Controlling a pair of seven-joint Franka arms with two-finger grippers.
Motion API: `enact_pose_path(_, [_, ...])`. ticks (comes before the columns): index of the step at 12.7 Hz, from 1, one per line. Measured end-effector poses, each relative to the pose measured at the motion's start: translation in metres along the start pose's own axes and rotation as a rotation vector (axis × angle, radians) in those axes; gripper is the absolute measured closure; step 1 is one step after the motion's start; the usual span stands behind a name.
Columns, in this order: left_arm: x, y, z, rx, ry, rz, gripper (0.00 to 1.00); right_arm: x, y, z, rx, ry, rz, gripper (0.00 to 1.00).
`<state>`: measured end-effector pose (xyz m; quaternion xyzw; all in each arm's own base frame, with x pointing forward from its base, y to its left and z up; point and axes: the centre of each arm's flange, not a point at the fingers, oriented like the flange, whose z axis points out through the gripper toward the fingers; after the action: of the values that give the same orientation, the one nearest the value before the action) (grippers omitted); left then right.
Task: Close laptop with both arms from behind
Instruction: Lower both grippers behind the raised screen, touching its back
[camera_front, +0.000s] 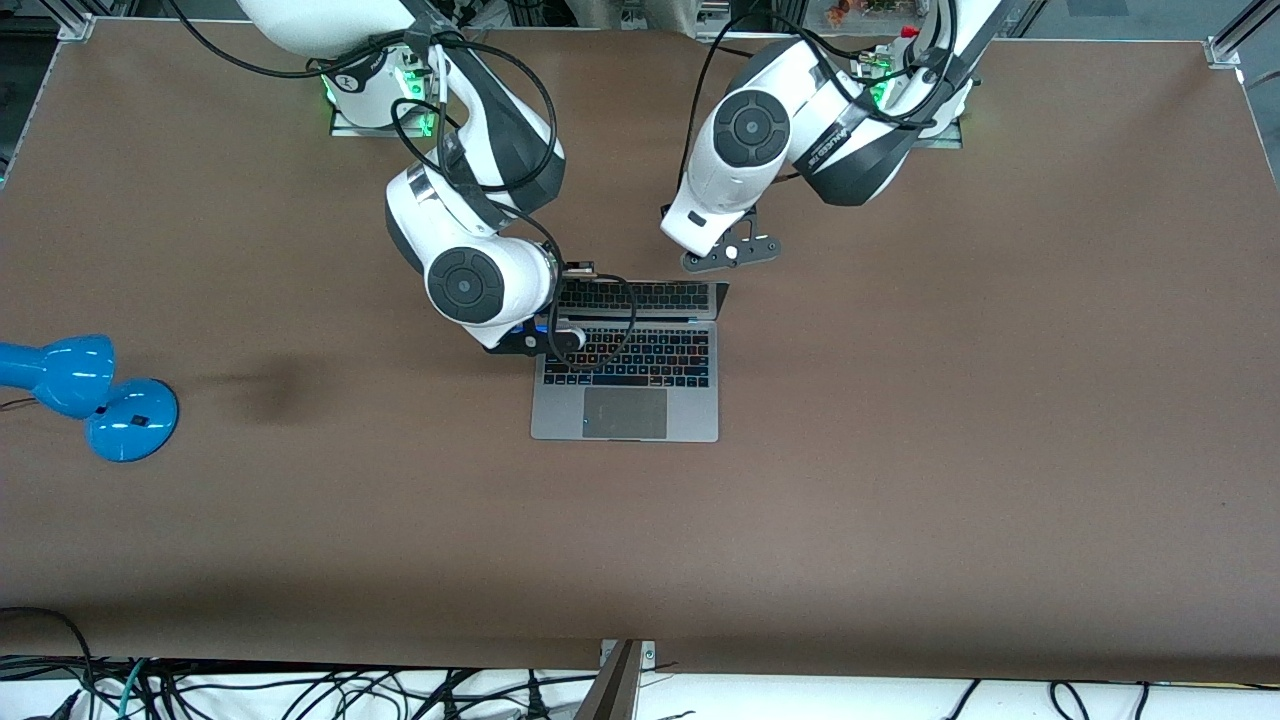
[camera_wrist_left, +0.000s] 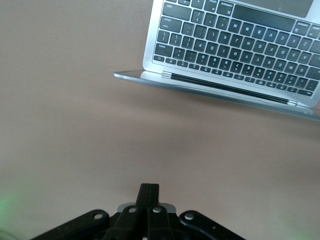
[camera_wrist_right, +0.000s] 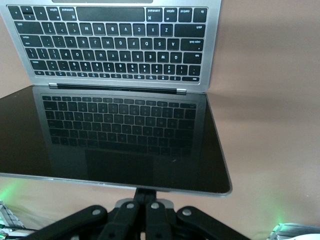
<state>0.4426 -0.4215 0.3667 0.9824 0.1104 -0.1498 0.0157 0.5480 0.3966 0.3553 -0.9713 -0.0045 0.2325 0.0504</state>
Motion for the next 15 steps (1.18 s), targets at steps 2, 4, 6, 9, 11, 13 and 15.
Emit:
enact_pose_path(2, [0.005,0.002,0.008,-0.006,-0.001,-0.003,0.99,0.002,0.001,-0.001,0.006,0.011,0.002,0.99])
enact_pose_path(4, [0.011,0.001,0.013,0.002,0.010,-0.002,0.99,0.003,0.001,-0.002,0.009,0.014,0.003,0.99])
enact_pose_path(6, [0.020,0.002,0.014,0.024,0.058,-0.010,0.99,0.006,0.001,-0.002,0.019,0.031,0.005,0.99])
enact_pose_path(9, [0.032,0.006,0.014,0.026,0.101,-0.017,0.99,0.010,0.000,-0.001,0.027,0.043,0.007,0.99])
enact_pose_path(11, [0.039,0.009,0.012,0.021,0.113,-0.016,0.99,0.013,0.000,0.000,0.035,0.056,0.009,0.99])
enact_pose_path(13, [0.048,0.010,0.014,0.031,0.138,-0.008,0.99,0.018,-0.001,0.002,0.043,0.071,0.010,0.99])
enact_pose_path(15, [0.056,0.013,0.017,0.027,0.133,-0.010,0.99,0.021,-0.001,0.005,0.046,0.075,0.011,0.99])
